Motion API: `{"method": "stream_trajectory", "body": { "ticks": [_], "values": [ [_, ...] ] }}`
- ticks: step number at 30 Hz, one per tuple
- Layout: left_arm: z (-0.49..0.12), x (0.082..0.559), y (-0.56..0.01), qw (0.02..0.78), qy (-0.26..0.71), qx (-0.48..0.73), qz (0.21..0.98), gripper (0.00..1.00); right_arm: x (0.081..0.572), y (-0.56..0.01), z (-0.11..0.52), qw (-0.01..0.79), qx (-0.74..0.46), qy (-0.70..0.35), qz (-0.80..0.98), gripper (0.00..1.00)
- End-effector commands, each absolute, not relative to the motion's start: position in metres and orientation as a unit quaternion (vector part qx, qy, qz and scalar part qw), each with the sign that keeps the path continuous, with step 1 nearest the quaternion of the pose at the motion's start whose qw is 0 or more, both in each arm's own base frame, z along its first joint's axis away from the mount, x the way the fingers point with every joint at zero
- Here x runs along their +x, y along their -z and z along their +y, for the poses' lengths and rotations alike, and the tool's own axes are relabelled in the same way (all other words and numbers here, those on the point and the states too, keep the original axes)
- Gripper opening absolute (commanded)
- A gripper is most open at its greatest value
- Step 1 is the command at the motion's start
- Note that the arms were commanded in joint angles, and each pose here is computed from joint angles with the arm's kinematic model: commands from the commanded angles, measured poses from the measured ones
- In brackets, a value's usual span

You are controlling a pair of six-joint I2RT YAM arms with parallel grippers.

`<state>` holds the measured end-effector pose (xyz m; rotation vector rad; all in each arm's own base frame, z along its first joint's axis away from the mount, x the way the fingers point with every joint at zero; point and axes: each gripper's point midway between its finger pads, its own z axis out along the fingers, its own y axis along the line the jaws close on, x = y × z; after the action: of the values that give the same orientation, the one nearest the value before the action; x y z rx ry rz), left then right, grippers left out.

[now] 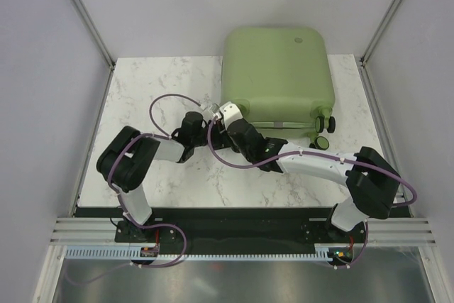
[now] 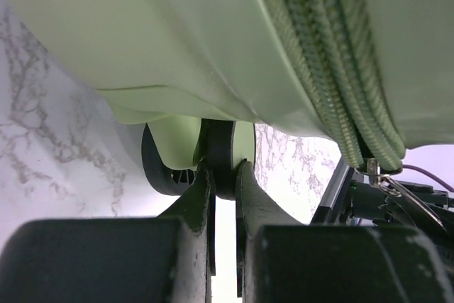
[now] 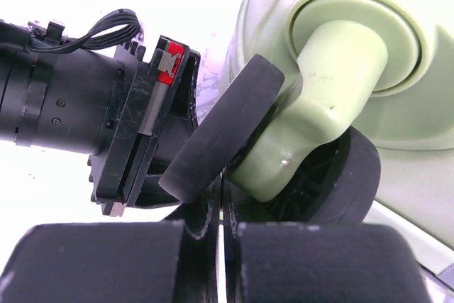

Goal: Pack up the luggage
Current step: Zip the luggage at the center of the board.

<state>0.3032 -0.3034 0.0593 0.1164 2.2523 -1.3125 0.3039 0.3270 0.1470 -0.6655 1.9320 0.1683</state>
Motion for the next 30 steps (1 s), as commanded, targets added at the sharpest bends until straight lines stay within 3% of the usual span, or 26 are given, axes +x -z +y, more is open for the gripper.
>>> {"method": "stream_trajectory", "body": {
  "ticks": [1,17,30],
  "values": [
    [-0.343,0.287,-0.059,0.278,0.506,0.118,0.808,0.02,0.292,-0.228,0.360,0.580,-0.233,-0.192,0.757,0.00],
    [-0.409,0.268,-0.100,0.289,0.614,0.152,0.718,0.02,0.291,-0.272,0.384,0.610,-0.235,-0.211,0.727,0.00],
    [-0.426,0.266,-0.100,0.283,0.630,0.137,0.710,0.02,0.269,-0.313,0.404,0.634,-0.262,-0.201,0.700,0.00]
  ]
}}
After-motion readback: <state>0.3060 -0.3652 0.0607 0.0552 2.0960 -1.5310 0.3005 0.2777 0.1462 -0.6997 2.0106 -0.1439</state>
